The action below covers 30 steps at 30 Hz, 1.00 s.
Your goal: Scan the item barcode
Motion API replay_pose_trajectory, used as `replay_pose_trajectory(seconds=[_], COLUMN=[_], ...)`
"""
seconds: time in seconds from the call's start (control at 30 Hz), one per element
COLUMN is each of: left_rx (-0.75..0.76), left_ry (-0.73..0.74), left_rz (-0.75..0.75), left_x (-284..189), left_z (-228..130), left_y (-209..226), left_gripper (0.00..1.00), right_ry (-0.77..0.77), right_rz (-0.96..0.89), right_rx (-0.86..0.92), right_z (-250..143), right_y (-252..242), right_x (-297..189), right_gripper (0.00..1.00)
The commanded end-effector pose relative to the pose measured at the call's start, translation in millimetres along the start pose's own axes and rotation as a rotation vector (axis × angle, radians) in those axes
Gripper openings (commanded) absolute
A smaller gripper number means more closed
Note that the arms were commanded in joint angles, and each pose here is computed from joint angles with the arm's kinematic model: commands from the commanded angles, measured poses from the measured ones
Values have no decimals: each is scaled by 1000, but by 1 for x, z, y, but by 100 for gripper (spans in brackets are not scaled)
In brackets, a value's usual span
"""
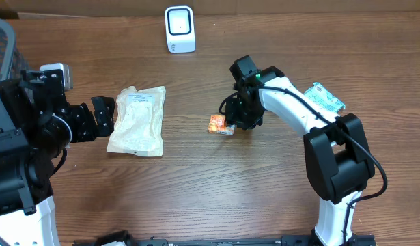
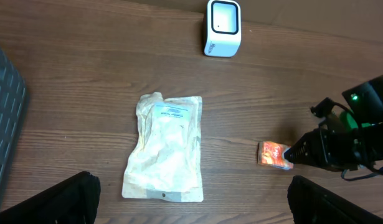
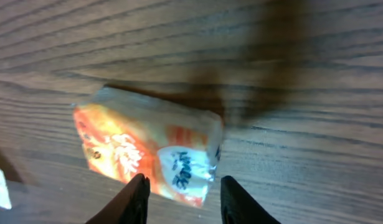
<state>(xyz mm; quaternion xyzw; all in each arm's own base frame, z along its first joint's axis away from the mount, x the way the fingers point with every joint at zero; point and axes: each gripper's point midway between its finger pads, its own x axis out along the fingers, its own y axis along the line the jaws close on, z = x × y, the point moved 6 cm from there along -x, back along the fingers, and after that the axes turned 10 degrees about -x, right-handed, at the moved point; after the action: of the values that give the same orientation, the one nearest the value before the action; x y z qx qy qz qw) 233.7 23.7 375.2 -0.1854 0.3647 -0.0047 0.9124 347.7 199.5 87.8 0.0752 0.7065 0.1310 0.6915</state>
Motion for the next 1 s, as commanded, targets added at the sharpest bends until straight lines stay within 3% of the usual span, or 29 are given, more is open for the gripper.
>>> replay_pose_trajectory(seconds=[0.0,0.23,0.53,0.87,0.97], left_rx=[21,19,16,10,8], left_ry=[-14,-9,1,18,23], left_rz=[3,4,5,8,9], left_x=[-3,-1,2,8,10], left_z=[4,5,5,6,6], left_y=[0,0,1,3,4], left_gripper=[100,100,100,100,100], right_ry=[17,12,52,160,152], right_rz=[-1,3,21,96,88], right_rx=[50,51,18,-223,-281], right_z=[-4,-4,-15,-63,-63], right_y=[-6,-6,9,75,81], right_x=[7,10,14,30,26], right_gripper=[34,31,16,17,23])
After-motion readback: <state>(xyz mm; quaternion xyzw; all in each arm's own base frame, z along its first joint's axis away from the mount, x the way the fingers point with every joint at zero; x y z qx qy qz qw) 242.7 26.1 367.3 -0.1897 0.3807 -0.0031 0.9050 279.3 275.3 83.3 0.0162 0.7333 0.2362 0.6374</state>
